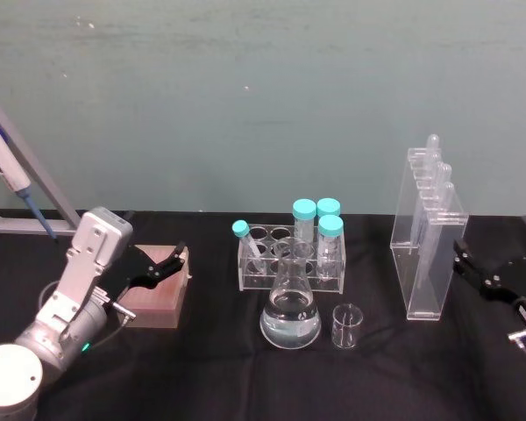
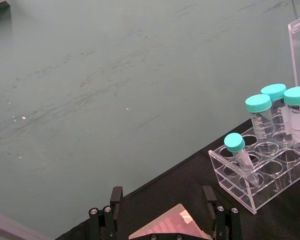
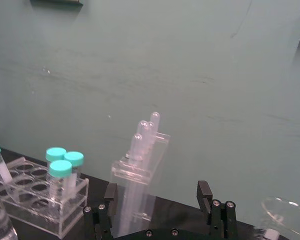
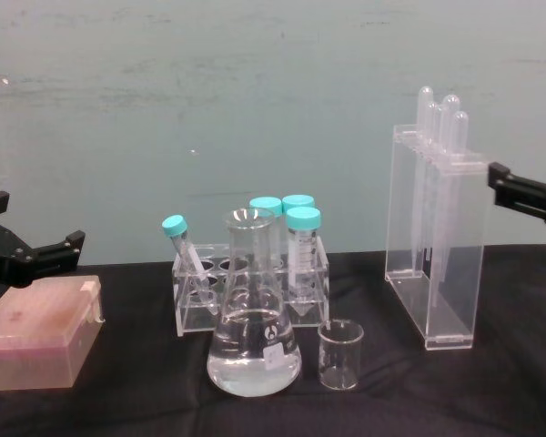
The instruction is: Place the experimental apparatus aside using one hand.
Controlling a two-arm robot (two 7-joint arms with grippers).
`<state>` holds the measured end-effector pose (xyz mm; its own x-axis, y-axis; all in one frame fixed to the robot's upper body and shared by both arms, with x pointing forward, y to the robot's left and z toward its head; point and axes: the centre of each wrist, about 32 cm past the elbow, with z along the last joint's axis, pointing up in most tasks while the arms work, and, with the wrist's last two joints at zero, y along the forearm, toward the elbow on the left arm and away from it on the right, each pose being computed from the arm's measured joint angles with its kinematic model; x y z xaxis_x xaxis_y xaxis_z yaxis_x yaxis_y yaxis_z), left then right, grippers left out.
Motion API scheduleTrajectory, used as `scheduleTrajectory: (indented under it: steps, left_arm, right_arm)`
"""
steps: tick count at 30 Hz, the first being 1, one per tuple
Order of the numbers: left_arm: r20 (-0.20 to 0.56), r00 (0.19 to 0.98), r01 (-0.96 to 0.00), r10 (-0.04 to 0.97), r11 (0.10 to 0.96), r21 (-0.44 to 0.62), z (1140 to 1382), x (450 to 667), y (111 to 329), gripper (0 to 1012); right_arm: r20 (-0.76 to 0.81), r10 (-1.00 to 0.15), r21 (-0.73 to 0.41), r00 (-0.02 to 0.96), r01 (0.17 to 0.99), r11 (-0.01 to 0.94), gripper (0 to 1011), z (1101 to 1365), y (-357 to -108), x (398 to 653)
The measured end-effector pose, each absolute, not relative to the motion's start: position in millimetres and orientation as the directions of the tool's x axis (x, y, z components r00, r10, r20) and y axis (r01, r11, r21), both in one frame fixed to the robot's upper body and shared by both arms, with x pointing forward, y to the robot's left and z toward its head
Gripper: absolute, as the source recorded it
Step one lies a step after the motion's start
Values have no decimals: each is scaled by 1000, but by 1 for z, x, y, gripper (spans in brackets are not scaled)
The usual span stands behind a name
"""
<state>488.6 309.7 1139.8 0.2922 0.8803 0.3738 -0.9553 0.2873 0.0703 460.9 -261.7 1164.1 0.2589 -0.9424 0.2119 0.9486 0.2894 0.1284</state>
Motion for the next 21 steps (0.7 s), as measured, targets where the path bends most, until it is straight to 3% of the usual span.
scheduleTrajectory:
  steps: [21]
  left_arm:
    - [374,292,-955,880,287,70,1140,489,310,1000]
  right_arm:
    - [120,-968,166,218,957,236,1010,1162,-211,473]
